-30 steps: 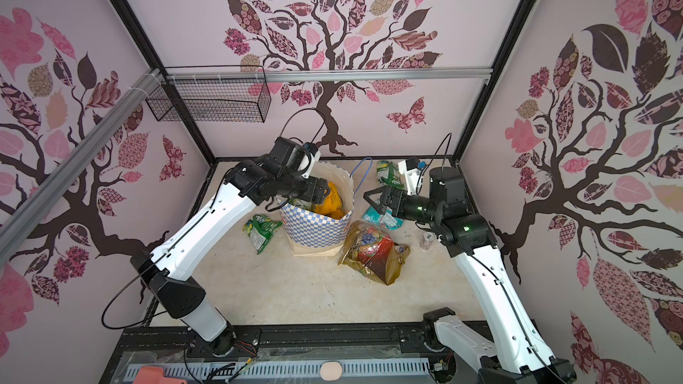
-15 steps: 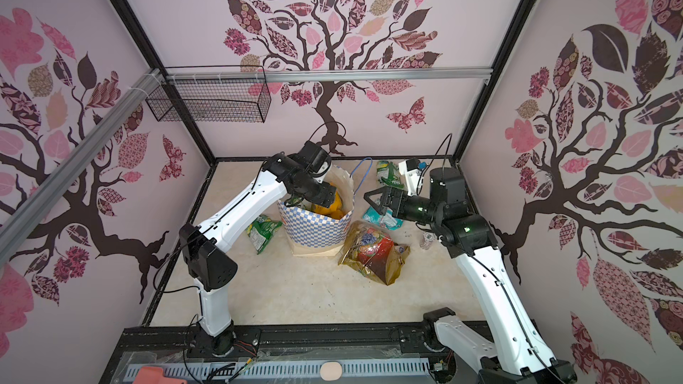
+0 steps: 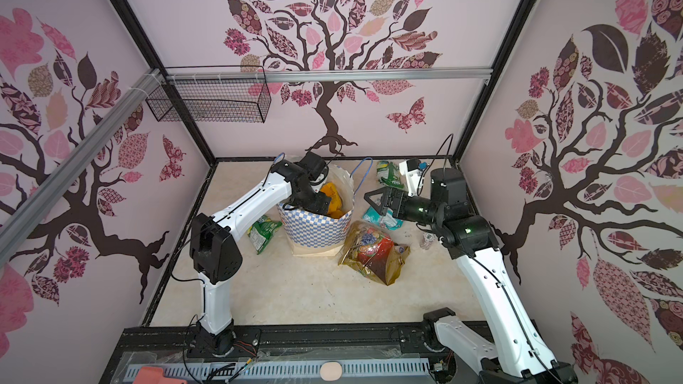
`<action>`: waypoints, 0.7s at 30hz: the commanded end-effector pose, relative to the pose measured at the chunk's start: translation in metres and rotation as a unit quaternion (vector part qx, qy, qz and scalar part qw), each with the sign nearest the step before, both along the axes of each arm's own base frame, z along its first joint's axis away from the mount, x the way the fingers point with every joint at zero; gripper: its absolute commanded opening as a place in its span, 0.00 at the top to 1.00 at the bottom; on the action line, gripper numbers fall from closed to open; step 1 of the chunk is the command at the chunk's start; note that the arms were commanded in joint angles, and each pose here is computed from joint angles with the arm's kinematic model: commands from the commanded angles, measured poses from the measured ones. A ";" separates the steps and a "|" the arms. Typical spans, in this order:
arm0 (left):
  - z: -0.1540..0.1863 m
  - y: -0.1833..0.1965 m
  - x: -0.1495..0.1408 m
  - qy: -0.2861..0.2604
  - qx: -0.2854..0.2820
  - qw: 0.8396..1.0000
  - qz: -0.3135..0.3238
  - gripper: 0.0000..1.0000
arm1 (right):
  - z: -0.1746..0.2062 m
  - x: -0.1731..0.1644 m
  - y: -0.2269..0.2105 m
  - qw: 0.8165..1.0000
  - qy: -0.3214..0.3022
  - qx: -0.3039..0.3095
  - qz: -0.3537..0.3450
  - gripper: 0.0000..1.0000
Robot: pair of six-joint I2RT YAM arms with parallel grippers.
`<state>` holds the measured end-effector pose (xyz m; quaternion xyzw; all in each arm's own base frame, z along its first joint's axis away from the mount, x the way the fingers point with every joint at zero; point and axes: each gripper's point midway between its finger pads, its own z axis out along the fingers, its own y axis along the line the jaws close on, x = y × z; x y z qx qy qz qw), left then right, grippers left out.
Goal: Take the snacks out of the paper bag
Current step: Pick up the snack from the paper bag.
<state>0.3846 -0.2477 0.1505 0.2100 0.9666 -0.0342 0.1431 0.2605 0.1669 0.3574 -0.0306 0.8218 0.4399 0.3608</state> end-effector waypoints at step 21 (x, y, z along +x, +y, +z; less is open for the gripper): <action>-0.133 0.033 -0.013 0.103 0.132 0.986 -0.010 0.11 | 0.001 -0.003 -0.001 1.000 0.003 -0.003 -0.001 0.00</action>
